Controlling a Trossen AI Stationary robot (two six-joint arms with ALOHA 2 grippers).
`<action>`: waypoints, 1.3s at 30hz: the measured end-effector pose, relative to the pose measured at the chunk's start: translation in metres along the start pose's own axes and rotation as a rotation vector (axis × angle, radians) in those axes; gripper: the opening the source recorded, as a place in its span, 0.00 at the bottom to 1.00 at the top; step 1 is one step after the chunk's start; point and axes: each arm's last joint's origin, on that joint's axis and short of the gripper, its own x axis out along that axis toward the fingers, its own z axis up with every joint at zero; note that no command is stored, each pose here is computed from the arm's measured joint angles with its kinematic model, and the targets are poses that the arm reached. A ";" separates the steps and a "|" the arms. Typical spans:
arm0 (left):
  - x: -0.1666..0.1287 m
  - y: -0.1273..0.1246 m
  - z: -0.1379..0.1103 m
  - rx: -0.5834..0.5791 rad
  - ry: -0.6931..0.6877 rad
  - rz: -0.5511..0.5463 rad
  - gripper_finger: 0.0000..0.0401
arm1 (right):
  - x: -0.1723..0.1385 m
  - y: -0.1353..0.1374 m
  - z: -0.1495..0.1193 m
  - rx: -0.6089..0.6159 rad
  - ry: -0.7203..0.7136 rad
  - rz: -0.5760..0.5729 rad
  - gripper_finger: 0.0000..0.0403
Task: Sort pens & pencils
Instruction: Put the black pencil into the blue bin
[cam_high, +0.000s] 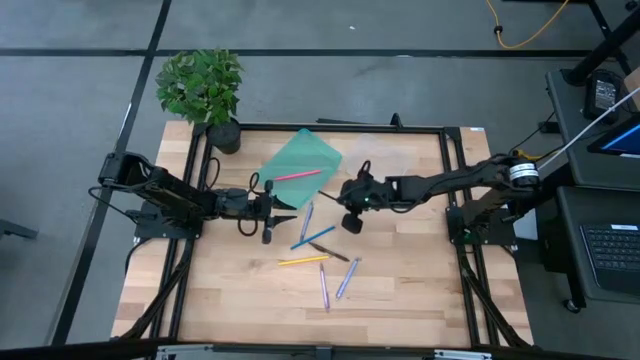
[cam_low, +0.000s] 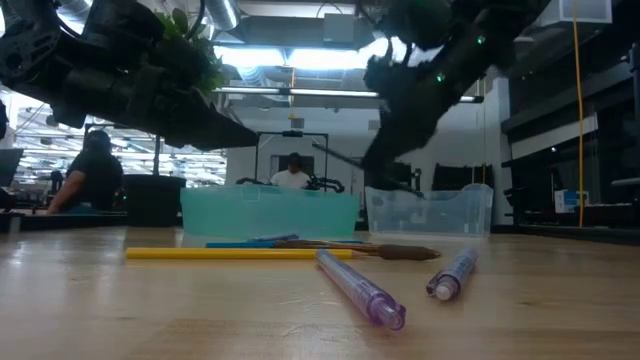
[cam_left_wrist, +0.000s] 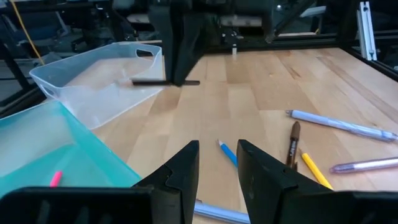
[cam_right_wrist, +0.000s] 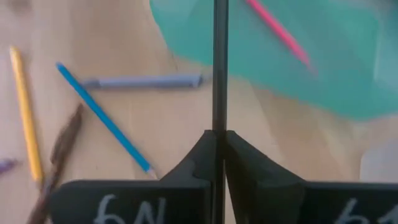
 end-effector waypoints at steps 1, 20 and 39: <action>0.000 0.000 0.000 0.000 -0.002 0.001 0.25 | -0.003 0.000 0.003 -0.005 -0.027 0.005 0.06; -0.001 0.013 0.018 -0.091 -0.185 0.077 0.25 | -0.017 0.004 0.027 -0.165 -0.253 0.048 0.06; 0.032 0.013 0.042 -0.058 -0.244 0.044 0.26 | -0.020 0.009 0.036 -0.249 -0.355 0.124 0.06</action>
